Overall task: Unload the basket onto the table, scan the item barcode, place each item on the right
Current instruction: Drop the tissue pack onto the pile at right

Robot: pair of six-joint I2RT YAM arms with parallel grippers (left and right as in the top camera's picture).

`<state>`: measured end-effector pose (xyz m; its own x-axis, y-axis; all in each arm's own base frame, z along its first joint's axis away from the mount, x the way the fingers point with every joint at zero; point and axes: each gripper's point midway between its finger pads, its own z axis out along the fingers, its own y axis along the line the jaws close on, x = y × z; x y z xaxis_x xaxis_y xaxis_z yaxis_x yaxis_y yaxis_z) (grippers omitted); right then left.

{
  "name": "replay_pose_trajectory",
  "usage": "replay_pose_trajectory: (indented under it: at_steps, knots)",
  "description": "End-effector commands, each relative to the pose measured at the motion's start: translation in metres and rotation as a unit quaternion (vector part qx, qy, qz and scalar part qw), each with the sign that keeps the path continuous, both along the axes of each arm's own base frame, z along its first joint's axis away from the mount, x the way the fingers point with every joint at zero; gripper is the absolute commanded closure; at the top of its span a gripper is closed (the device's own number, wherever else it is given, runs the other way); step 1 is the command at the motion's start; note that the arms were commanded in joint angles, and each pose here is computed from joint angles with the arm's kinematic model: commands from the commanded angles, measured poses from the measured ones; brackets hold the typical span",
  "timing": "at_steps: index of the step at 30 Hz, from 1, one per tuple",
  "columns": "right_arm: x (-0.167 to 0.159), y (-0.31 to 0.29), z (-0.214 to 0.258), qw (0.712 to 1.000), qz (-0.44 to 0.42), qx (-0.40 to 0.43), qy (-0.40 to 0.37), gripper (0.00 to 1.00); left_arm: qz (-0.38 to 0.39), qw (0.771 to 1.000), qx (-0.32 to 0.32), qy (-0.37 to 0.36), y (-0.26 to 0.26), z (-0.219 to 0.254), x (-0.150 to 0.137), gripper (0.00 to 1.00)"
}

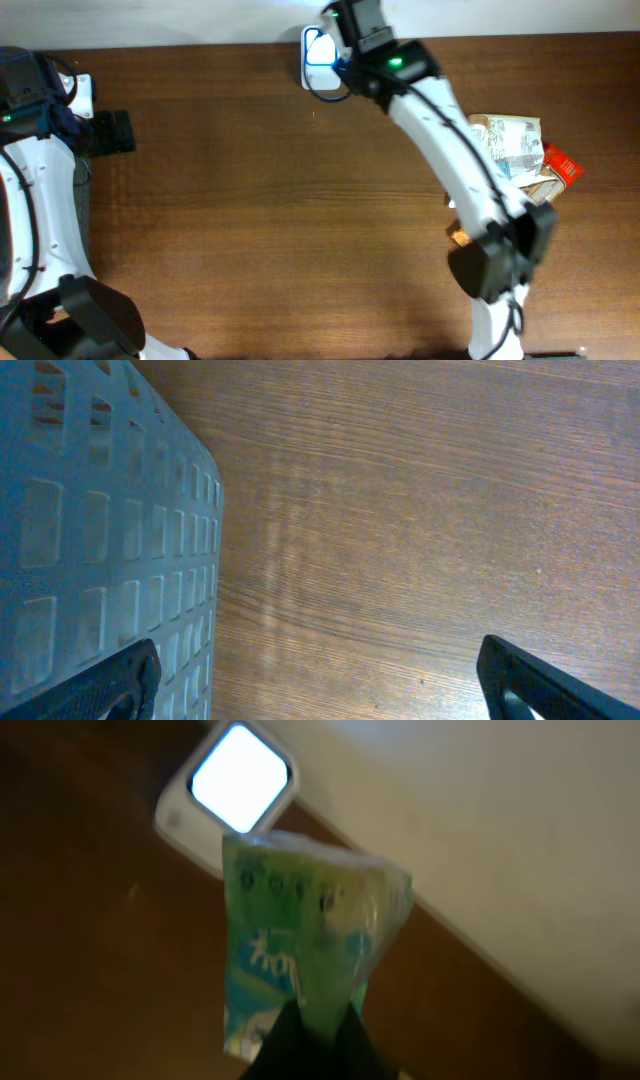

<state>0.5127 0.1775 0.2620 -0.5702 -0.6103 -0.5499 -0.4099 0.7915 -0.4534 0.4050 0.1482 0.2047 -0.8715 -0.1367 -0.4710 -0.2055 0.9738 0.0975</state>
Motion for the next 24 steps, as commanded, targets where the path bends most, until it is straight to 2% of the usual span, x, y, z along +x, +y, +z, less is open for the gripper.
replay_pose_trajectory:
  at_steps: [1, 2, 4, 8, 10, 12, 14, 16, 17, 19, 22, 24]
  knots:
    - [-0.052, -0.048, -0.011, 0.978, -0.167, 0.079, 0.091, 0.96, -0.003, 1.0, 0.0, -0.003, 0.001, 0.002, 0.0, 0.01]
    - [-0.077, -0.076, -0.027, 0.959, -0.232, 0.071, 0.147, 0.96, -0.003, 1.0, 0.0, -0.003, 0.001, 0.003, 0.0, 0.01]
    - [-0.105, -0.126, -0.045, 0.916, -0.339, 0.062, 0.208, 0.96, -0.003, 1.0, 0.0, -0.003, 0.001, 0.003, 0.0, 0.01]
    - [-0.121, -0.219, -0.064, 0.821, -0.514, 0.096, 0.228, 0.96, -0.003, 1.0, 0.0, -0.003, 0.001, 0.003, 0.0, 0.01]
    - [-0.124, -0.242, -0.076, 0.795, -0.541, 0.123, 0.244, 0.95, -0.003, 1.0, 0.0, -0.003, 0.001, 0.002, 0.0, 0.01]
    - [-0.132, -0.259, -0.087, 0.781, -0.556, 0.119, 0.258, 0.71, -0.003, 1.0, 0.0, -0.003, 0.001, 0.003, 0.0, 0.01]
    - [-0.138, -0.266, -0.092, 0.779, -0.552, 0.113, 0.273, 0.39, -0.003, 1.0, 0.0, -0.003, 0.001, 0.003, 0.0, 0.01]
    - [-0.132, -0.252, -0.09, 0.797, -0.509, 0.142, 0.294, 0.24, -0.003, 1.0, 0.0, -0.003, 0.001, 0.002, 0.0, 0.01]
    - [-0.128, -0.24, -0.081, 0.806, -0.48, 0.17, 0.302, 0.13, -0.003, 1.0, 0.0, -0.004, 0.001, 0.003, 0.0, 0.01]
    - [-0.121, -0.226, -0.041, 0.83, -0.432, 0.216, 0.278, 0.01, -0.003, 1.0, 0.0, -0.003, 0.001, 0.003, 0.0, 0.01]
    - [-0.123, -0.212, 0.041, 0.864, -0.378, 0.282, 0.178, 0.01, -0.003, 1.0, 0.0, -0.003, 0.001, 0.003, 0.0, 0.01]
    - [-0.153, -0.193, 0.108, 0.877, -0.324, 0.34, 0.105, 0.01, -0.003, 1.0, 0.0, -0.003, 0.001, 0.003, 0.0, 0.01]
